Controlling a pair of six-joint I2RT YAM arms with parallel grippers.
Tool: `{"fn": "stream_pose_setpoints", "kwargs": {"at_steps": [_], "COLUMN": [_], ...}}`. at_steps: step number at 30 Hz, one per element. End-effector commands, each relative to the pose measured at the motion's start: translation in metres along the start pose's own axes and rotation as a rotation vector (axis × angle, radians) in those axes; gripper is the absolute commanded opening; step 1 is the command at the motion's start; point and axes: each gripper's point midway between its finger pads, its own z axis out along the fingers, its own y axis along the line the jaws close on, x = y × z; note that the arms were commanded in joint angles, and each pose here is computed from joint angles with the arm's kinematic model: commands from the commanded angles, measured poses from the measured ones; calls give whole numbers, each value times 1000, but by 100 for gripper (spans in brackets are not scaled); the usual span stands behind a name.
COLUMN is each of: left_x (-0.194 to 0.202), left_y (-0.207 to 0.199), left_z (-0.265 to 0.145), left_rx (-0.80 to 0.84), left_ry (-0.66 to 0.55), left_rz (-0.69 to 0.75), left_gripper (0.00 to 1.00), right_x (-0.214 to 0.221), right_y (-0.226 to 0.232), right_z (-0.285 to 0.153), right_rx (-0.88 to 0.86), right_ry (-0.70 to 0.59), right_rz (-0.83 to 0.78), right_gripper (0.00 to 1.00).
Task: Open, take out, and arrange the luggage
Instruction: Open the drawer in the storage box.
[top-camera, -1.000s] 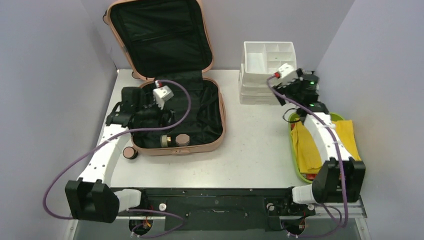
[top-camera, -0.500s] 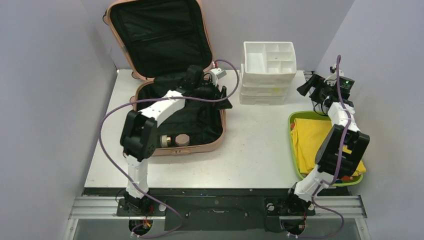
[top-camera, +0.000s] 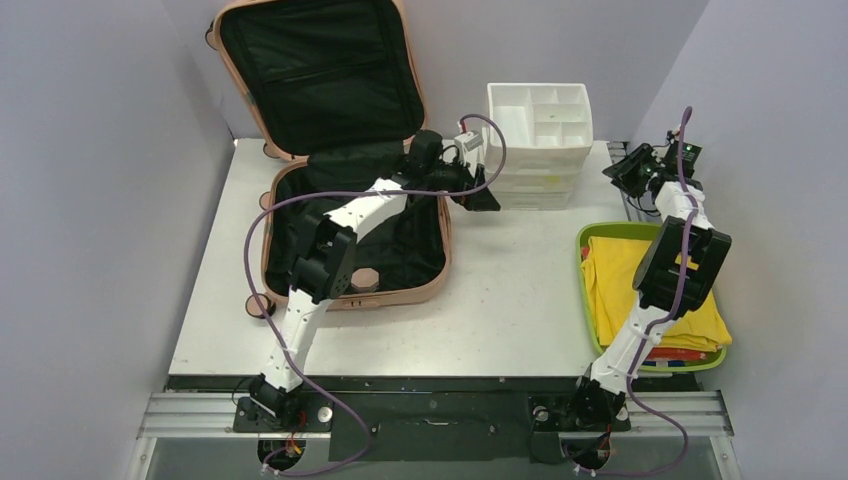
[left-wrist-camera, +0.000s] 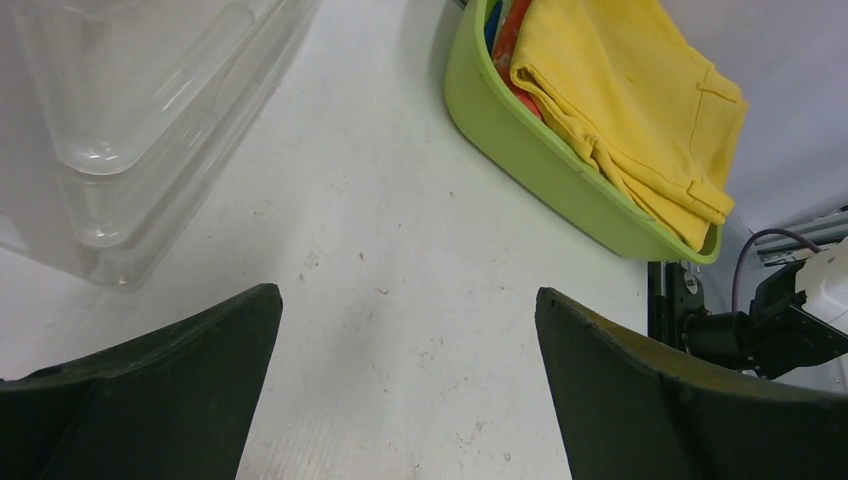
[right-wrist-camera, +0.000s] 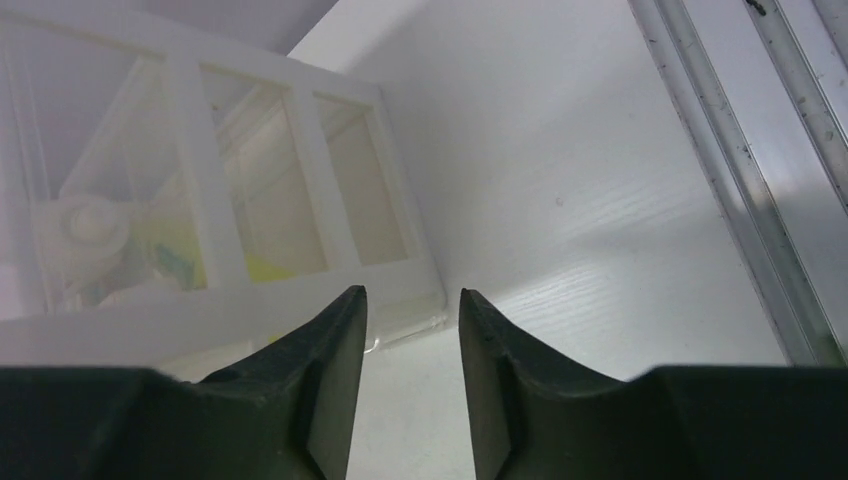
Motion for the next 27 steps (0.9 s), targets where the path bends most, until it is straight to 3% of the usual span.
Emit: {"fn": "stream_pose_setpoints", "kwargs": {"at_steps": [1,10,27], "left_x": [-16,-7,1], "left_y": [-2,31,31], "left_z": [13,22,26], "left_rx": [37,-85,59], "left_ry": [-60,-82,-79], "left_rz": [14,-57,-44], "left_gripper": [96,96,96], "right_x": [-10,-17,-4], "right_y": [-1,-5,0], "right_z": [12,26,57], "right_rx": [29,106,152], "right_ry": [-12,-40,-4], "right_rz": [61,1,-69], "right_gripper": [34,35,35]}}
